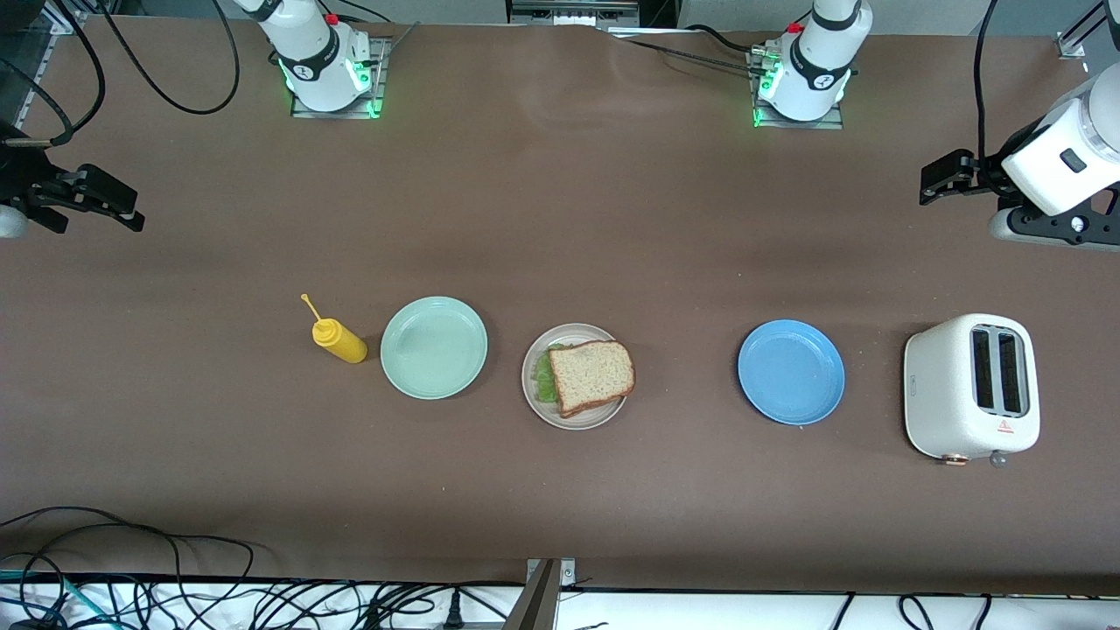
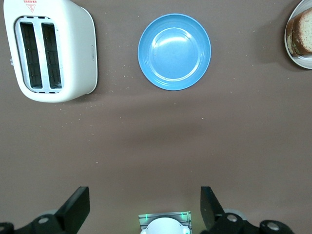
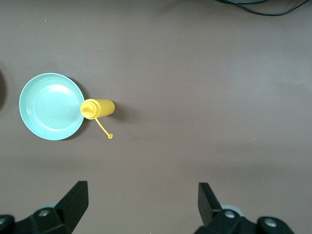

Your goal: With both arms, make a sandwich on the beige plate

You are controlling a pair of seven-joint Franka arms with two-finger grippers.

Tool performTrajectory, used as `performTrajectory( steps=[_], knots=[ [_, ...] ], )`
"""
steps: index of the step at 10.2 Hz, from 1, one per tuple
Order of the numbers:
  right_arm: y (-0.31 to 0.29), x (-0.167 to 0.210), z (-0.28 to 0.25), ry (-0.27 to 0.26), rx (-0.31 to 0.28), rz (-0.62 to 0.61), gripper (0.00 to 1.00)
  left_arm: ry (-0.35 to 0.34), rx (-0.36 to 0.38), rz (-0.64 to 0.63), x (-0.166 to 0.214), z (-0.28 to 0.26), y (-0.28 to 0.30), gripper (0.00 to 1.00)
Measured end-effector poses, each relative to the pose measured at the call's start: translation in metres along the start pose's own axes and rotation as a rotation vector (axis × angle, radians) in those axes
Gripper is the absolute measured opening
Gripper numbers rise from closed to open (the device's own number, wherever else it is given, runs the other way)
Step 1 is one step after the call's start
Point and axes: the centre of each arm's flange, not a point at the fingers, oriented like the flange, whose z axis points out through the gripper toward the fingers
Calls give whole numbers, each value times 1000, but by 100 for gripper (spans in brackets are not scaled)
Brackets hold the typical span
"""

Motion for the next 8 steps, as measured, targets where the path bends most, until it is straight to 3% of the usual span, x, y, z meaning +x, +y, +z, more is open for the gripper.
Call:
performTrajectory(
  steps=[8],
  knots=[
    [0, 0, 0, 0, 0, 0, 100, -6, -4, -11, 3, 4, -6, 100]
  ],
)
